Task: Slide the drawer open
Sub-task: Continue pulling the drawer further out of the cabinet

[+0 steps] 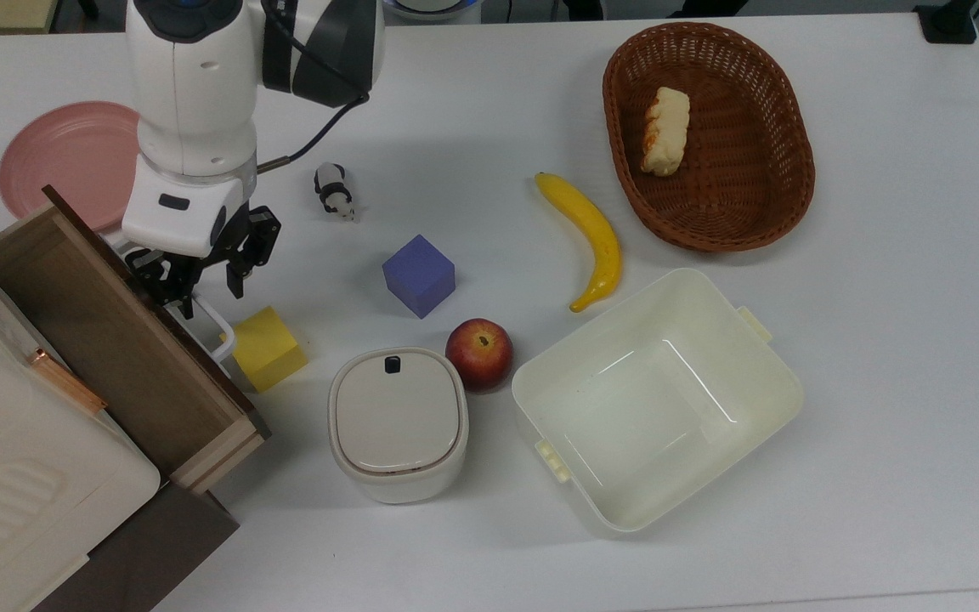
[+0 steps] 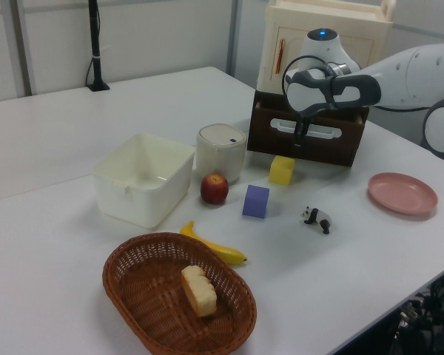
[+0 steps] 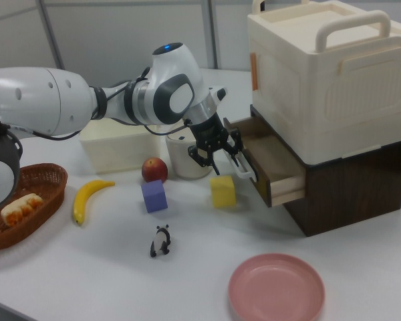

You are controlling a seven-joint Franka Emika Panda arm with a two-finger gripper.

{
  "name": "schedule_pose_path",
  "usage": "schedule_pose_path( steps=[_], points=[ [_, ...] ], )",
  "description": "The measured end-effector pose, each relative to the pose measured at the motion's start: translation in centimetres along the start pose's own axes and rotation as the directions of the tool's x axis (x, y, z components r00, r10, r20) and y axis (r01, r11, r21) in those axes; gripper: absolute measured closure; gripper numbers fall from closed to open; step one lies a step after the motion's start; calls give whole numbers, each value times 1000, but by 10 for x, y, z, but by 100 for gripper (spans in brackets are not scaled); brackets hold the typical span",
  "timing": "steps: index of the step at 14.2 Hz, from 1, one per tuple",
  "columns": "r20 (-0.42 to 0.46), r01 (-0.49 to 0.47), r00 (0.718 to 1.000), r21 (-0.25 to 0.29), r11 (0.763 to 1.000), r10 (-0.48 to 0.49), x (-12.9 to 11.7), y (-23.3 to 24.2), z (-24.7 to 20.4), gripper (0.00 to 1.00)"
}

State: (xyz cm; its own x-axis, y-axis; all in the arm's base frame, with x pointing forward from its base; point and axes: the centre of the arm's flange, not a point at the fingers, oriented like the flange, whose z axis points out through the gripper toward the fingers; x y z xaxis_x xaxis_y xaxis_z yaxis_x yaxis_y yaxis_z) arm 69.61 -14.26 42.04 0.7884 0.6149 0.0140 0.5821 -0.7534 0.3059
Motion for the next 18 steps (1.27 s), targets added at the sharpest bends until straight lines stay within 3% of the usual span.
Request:
schedule_pose_path(
  steps=[18],
  points=[
    [35, 27, 999, 49, 998, -29, 8, -19, -9, 47]
  ],
)
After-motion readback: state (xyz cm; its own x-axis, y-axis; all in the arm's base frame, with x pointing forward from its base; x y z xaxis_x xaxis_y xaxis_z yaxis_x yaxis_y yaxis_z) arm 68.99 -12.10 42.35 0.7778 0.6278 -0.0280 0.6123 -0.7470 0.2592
